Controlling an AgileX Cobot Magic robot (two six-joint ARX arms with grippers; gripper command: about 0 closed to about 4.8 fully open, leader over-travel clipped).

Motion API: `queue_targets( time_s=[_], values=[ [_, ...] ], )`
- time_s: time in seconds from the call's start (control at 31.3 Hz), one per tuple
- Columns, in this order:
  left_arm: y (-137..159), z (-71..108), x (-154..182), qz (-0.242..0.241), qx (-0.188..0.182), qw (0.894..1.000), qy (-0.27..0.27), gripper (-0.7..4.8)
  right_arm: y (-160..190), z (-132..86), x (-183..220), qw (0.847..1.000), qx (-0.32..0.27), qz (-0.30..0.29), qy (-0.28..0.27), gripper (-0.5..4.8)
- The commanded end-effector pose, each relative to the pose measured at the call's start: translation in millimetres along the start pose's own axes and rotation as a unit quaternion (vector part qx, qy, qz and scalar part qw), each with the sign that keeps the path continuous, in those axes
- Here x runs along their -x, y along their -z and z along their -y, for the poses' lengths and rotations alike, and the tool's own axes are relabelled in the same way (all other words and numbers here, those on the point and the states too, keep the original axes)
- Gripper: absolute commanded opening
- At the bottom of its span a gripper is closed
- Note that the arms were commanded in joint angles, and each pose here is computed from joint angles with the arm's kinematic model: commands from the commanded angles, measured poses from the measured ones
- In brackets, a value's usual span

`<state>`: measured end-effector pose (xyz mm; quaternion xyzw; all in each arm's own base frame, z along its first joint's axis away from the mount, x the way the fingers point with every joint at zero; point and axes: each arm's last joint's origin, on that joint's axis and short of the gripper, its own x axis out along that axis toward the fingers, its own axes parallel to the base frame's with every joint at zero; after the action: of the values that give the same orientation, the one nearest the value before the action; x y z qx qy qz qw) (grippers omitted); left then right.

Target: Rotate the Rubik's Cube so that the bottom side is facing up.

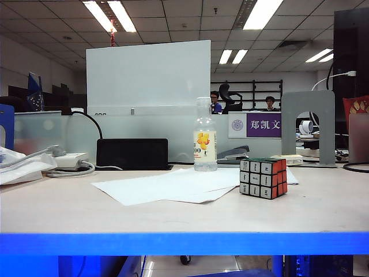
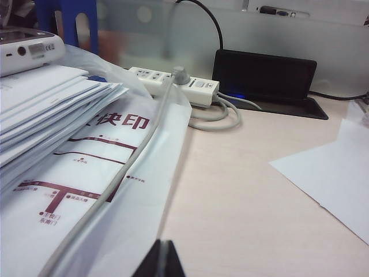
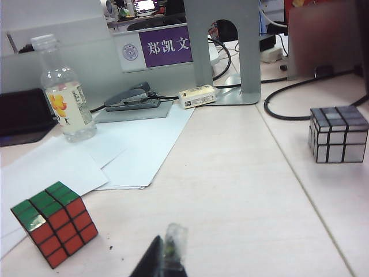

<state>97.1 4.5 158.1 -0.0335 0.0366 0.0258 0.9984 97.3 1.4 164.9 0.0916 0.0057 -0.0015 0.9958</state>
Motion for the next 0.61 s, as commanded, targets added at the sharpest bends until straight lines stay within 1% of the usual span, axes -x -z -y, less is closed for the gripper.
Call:
queue_targets(
  time_s=[0.03,0.16,0.32,0.38,0.45,0.54,0.61],
  values=[
    [-1.6,0.1,0.2,0.007,0.011,1.0,0.002,-0.05,1.8,0.2,-0.2,1.0,-0.013,-0.004,-0.002,-0.01],
    [-1.5,0.0,0.2,0.007,0.011,1.0,0.001,-0.05,1.7,0.0,-0.2,1.0,-0.013,-0.004,-0.004,-0.01],
    [-1.5,0.3,0.2,0.006,0.01,1.0,0.007,-0.05,2.0,-1.3,-0.1,1.0,-0.015,-0.008,-0.026,-0.01],
    [-0.9,1.4,0.2,0.003,0.01,1.0,0.025,-0.04,2.0,-1.4,-0.1,0.999,-0.018,-0.008,-0.027,-0.02],
    [-1.2,1.9,0.2,0.003,0.012,0.999,0.032,-0.04,1.6,-1.5,-0.1,0.999,-0.028,-0.007,-0.027,-0.01],
    [-2.8,4.3,0.5,0.007,0.03,0.997,0.072,-0.01,0.2,-1.9,-0.1,0.999,-0.034,0.0,-0.031,-0.01],
    [-5.6,6.7,1.4,0.011,0.044,0.993,0.112,-0.01,-0.2,-2.8,-0.1,0.998,-0.045,0.0,-0.045,-0.01]
  ],
)
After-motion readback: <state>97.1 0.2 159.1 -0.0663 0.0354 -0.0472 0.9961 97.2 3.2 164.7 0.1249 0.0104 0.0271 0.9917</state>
